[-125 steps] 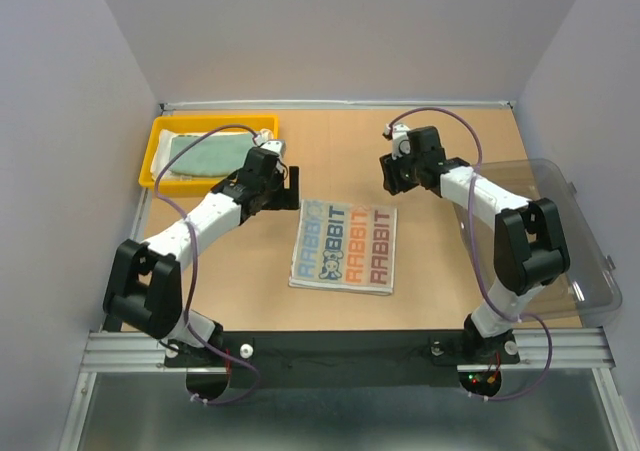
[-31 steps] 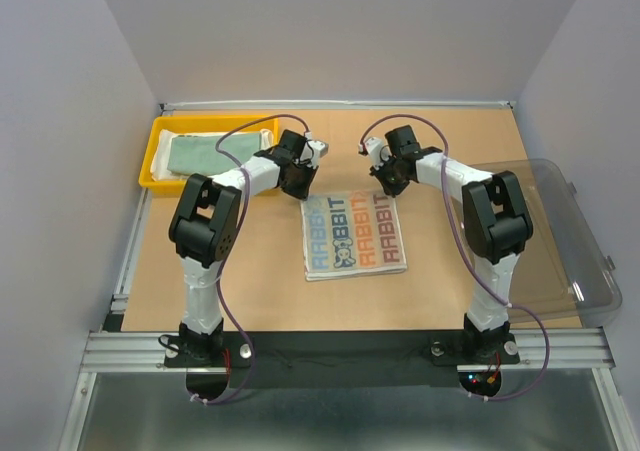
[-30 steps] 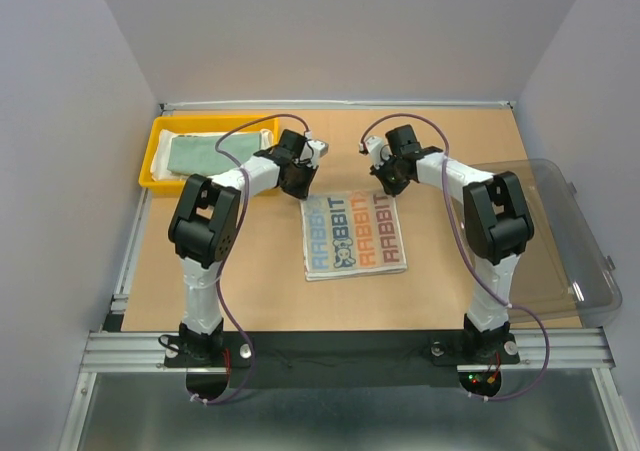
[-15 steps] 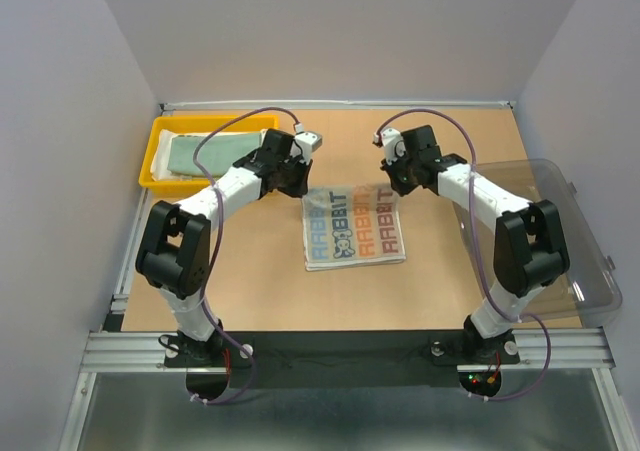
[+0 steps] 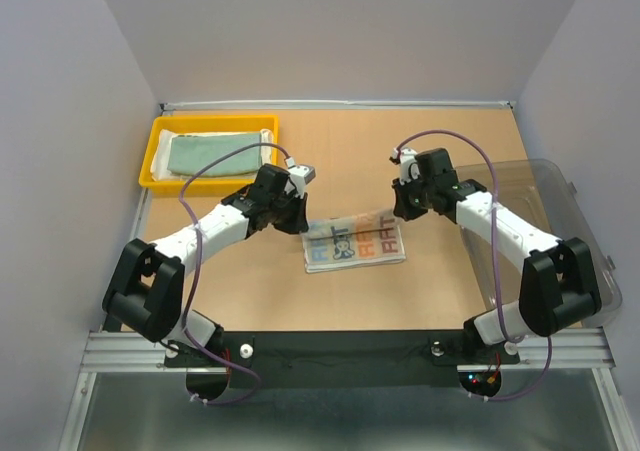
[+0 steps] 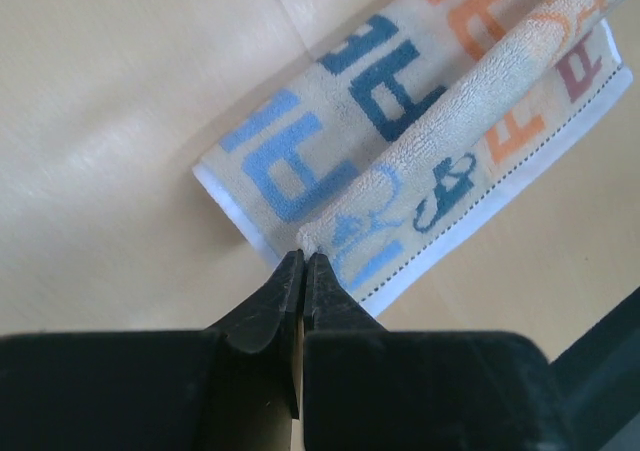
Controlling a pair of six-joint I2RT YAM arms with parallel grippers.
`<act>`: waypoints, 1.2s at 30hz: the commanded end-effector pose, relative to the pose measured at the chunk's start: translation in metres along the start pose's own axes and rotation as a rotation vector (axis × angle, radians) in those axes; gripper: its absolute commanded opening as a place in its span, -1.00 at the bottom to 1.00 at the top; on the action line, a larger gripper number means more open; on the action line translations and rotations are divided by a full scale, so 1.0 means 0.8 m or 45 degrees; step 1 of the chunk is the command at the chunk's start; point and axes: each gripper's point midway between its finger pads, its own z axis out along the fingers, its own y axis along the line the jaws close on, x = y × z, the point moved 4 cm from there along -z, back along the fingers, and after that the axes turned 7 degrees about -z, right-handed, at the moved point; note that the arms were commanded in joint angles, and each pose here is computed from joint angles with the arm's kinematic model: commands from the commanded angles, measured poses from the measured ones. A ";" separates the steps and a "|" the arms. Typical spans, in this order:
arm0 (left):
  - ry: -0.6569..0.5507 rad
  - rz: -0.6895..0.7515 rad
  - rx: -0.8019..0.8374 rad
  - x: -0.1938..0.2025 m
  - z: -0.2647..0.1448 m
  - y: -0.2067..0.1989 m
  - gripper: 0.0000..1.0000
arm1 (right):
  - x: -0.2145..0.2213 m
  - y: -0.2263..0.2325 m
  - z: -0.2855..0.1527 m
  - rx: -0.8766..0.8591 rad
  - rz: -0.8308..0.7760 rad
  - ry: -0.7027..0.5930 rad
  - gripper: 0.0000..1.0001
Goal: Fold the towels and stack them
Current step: Fold the towel
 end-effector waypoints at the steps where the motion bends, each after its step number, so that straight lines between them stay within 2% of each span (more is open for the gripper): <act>1: 0.031 -0.074 0.036 0.024 0.002 -0.009 -1.00 | 0.022 0.016 -0.003 -0.048 0.206 0.054 -0.99; 6: 0.075 -0.106 0.039 0.046 0.015 -0.017 -1.00 | 0.044 0.010 0.002 0.055 0.314 0.118 -0.99; 19: 0.101 -0.155 -0.086 0.075 0.030 0.002 -0.98 | 0.073 0.025 0.017 -0.013 0.426 0.219 -0.94; 23: 0.087 -0.153 -0.059 0.074 0.023 -0.008 -0.77 | 0.076 0.033 0.012 -0.043 0.474 0.218 -0.74; 24: 0.074 -0.153 -0.040 0.074 0.016 -0.015 -0.55 | 0.073 0.037 0.007 -0.062 0.478 0.199 -0.68; 26: 0.062 -0.160 -0.016 0.075 0.008 -0.023 -0.32 | 0.076 0.051 -0.001 -0.145 0.515 0.191 -0.59; 27: 0.035 -0.161 0.004 0.075 -0.002 -0.028 0.00 | 0.070 0.056 -0.011 -0.176 0.514 0.150 -0.48; 30: -0.015 -0.181 0.087 0.079 -0.027 -0.047 0.35 | 0.068 0.081 -0.037 -0.317 0.552 0.084 -0.35; 31: -0.039 -0.194 0.106 0.079 -0.034 -0.050 0.42 | 0.075 0.086 -0.042 -0.341 0.560 0.079 -0.26; 33: -0.103 -0.229 0.154 0.077 -0.053 -0.058 0.44 | 0.069 0.100 -0.061 -0.434 0.550 0.020 -0.20; 36: -0.181 -0.258 0.193 0.068 -0.071 -0.065 0.48 | 0.061 0.103 -0.072 -0.452 0.547 -0.033 -0.19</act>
